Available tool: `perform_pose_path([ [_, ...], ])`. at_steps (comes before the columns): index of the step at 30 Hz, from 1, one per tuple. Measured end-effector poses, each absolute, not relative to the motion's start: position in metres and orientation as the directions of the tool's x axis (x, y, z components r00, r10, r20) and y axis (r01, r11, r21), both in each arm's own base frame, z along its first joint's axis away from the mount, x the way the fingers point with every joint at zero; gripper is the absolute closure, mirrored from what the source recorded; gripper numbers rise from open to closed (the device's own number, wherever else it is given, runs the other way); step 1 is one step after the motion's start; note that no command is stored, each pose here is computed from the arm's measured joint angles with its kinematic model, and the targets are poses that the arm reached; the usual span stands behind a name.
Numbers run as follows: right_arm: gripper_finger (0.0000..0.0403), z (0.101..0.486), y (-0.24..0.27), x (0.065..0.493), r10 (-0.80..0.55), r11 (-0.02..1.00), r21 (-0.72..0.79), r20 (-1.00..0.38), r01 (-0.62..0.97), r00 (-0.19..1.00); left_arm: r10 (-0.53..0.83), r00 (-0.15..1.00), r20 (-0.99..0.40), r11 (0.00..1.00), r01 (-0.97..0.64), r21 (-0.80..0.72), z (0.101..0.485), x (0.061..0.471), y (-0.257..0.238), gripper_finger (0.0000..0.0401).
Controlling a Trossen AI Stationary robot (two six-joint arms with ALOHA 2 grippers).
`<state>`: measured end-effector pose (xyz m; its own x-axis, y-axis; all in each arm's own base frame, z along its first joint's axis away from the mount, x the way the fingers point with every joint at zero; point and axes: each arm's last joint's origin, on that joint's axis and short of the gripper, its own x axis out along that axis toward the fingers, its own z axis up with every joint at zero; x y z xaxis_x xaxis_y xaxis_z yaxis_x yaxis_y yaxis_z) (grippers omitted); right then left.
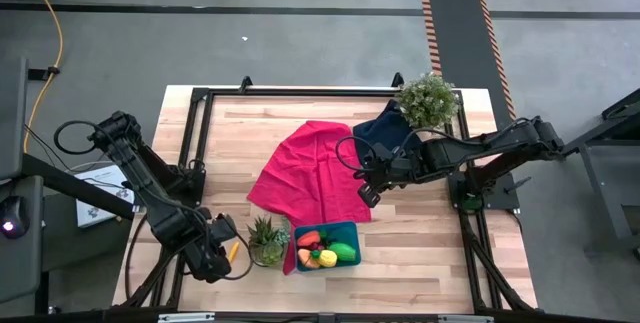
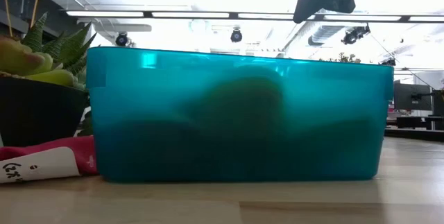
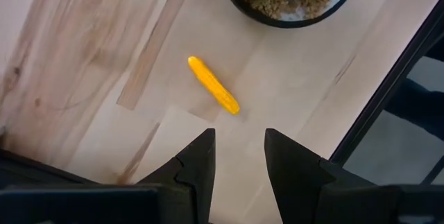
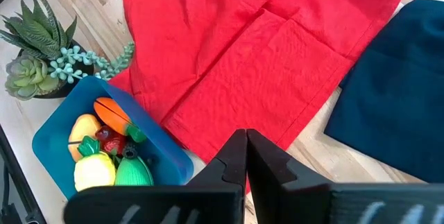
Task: Pick and placing Produce into tupperware
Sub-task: Put the yellow corn into the blue bin
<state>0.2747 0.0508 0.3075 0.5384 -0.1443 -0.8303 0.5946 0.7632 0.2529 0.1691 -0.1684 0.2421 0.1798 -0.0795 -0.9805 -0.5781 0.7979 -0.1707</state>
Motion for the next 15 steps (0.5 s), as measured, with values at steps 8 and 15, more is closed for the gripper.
perform_pose_path([
  [8,0.0401,0.3074,0.0508,0.2747,-0.144,0.771,0.246,-0.830,0.587,0.538,-0.081,0.195,-0.977,0.781,-0.597,-0.183,0.2423,0.1700,-0.1691,0.0288],
  [15,0.0401,0.3074,0.0508,0.2747,-0.144,0.773,0.245,-0.830,0.585,0.538,-0.082,0.215,-0.973,0.766,-0.611,-0.200,0.2426,0.1662,-0.1746,0.0288],
])
